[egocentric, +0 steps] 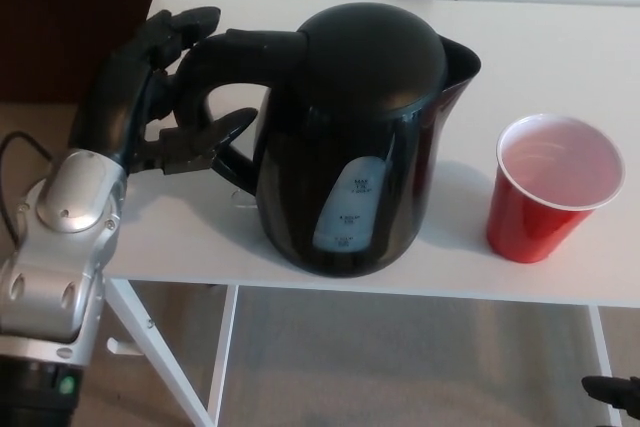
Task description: The robot walk towards a table in front and uses its left hand to pick up the pot from the base and pour water to the cup on the right hand side
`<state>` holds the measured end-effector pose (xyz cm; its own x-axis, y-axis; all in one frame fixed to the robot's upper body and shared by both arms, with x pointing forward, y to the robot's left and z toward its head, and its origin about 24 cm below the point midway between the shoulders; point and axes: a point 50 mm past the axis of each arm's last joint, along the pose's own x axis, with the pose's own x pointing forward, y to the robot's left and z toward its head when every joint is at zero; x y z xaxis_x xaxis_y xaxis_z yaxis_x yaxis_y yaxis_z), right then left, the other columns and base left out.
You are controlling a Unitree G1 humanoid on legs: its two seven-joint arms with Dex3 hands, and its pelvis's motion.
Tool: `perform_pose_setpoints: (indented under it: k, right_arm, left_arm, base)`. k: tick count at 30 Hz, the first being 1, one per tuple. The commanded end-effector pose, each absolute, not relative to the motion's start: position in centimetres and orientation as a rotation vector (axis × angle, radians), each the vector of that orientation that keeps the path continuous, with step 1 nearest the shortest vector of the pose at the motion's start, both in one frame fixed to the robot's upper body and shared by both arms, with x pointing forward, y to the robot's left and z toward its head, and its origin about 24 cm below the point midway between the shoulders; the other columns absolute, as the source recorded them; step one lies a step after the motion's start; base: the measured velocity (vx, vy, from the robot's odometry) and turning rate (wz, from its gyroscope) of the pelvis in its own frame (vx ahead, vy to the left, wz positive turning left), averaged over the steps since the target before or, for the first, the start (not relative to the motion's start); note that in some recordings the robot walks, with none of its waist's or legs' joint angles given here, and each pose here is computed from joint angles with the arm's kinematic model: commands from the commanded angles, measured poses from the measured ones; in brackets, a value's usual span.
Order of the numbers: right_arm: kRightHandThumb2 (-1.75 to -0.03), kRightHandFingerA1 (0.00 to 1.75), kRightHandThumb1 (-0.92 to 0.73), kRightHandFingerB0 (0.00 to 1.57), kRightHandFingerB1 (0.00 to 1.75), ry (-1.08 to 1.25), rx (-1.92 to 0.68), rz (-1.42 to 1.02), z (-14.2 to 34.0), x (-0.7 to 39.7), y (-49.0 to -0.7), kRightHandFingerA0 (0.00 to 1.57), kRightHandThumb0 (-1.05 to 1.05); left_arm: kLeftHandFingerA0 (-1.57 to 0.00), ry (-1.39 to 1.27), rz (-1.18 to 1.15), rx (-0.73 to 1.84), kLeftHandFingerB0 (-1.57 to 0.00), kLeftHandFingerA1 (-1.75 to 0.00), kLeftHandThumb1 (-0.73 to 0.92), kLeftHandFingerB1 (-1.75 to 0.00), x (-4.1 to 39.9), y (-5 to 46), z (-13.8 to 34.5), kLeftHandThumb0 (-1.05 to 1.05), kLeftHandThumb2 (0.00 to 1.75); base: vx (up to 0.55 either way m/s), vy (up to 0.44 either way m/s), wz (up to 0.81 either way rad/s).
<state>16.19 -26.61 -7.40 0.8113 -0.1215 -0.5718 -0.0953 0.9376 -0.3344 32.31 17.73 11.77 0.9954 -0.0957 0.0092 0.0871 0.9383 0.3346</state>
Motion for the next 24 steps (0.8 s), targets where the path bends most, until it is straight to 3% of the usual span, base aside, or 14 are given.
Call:
perform_pose_setpoints:
  k: [1, 3, 4, 6, 7, 9, 18, 19, 22, 24]
  right_arm:
    - [-0.56, 0.39, -0.56, 0.44, 0.39, 0.643, -0.346, -0.03, -7.3, 16.1, -26.6, 0.43, -0.2]
    - [-0.56, 0.39, -0.56, 0.44, 0.39, 0.637, -0.346, -0.026, -7.2, 16.1, -26.6, 0.43, -0.21]
    - [-0.65, 0.43, -0.53, 0.42, 0.43, 0.637, -0.348, -0.027, -7.2, 16.1, -26.6, 0.4, -0.3]
    - [-0.65, 0.43, -0.53, 0.42, 0.43, 0.637, -0.351, -0.029, -7.2, 16.2, -26.6, 0.41, -0.3]
    - [-0.57, 0.38, -0.56, 0.45, 0.39, 0.637, -0.348, -0.029, -7.1, 16.2, -26.6, 0.41, -0.22]
    - [-0.65, 0.43, -0.53, 0.43, 0.43, 0.637, -0.347, -0.03, -7.0, 16.2, -26.6, 0.41, -0.29]
    - [-0.64, 0.44, -0.53, 0.43, 0.43, 0.633, -0.349, -0.03, -7.0, 16.2, -26.6, 0.42, -0.29]
    - [-0.56, 0.4, -0.56, 0.45, 0.39, 0.621, -0.359, -0.024, -6.9, 16.5, -26.4, 0.45, -0.22]
    - [-0.56, 0.4, -0.56, 0.45, 0.39, 0.616, -0.363, -0.022, -6.8, 16.6, -26.4, 0.45, -0.22]
    - [-0.65, 0.45, -0.52, 0.43, 0.44, 0.609, -0.359, -0.022, -6.8, 16.9, -26.4, 0.41, -0.31]
  left_arm:
    - [-0.41, -0.042, -0.051, 0.393, -0.31, -0.37, 0.51, -0.32, 32.7, 18.2, 12.0, -0.34, 0.55]
    - [-0.37, -0.038, -0.047, 0.388, -0.28, -0.44, 0.44, -0.39, 32.8, 18.3, 12.0, -0.44, 0.66]
    - [-0.37, -0.04, -0.047, 0.389, -0.28, -0.44, 0.43, -0.39, 32.8, 18.3, 12.0, -0.44, 0.66]
    - [-0.4, -0.042, -0.045, 0.39, -0.3, -0.38, 0.52, -0.32, 32.9, 18.4, 12.0, -0.36, 0.57]
    - [-0.38, -0.041, -0.041, 0.391, -0.28, -0.44, 0.43, -0.39, 33.0, 18.4, 12.0, -0.45, 0.66]
    - [-0.38, -0.038, -0.031, 0.393, -0.29, -0.44, 0.43, -0.39, 33.1, 18.4, 11.9, -0.46, 0.66]
    - [-0.41, -0.047, -0.017, 0.402, -0.29, -0.45, 0.43, -0.39, 33.6, 18.2, 12.0, -0.44, 0.65]
    - [-0.46, -0.055, -0.012, 0.411, -0.33, -0.38, 0.49, -0.32, 33.9, 17.8, 12.3, -0.36, 0.55]
    - [-0.46, -0.059, -0.009, 0.415, -0.33, -0.38, 0.49, -0.32, 34.1, 17.6, 12.4, -0.36, 0.55]
    - [-0.49, -0.068, -0.013, 0.406, -0.35, -0.39, 0.47, -0.33, 34.6, 16.9, 12.6, -0.31, 0.54]
  base:
    - [0.0, 0.0, 0.0]
    - [0.0, 0.0, 0.0]
    - [0.0, 0.0, 0.0]
    - [0.0, 0.0, 0.0]
    - [0.0, 0.0, 0.0]
    - [0.0, 0.0, 0.0]
    - [0.0, 0.0, 0.0]
    - [0.0, 0.0, 0.0]
    - [0.0, 0.0, 0.0]
    - [0.0, 0.0, 0.0]
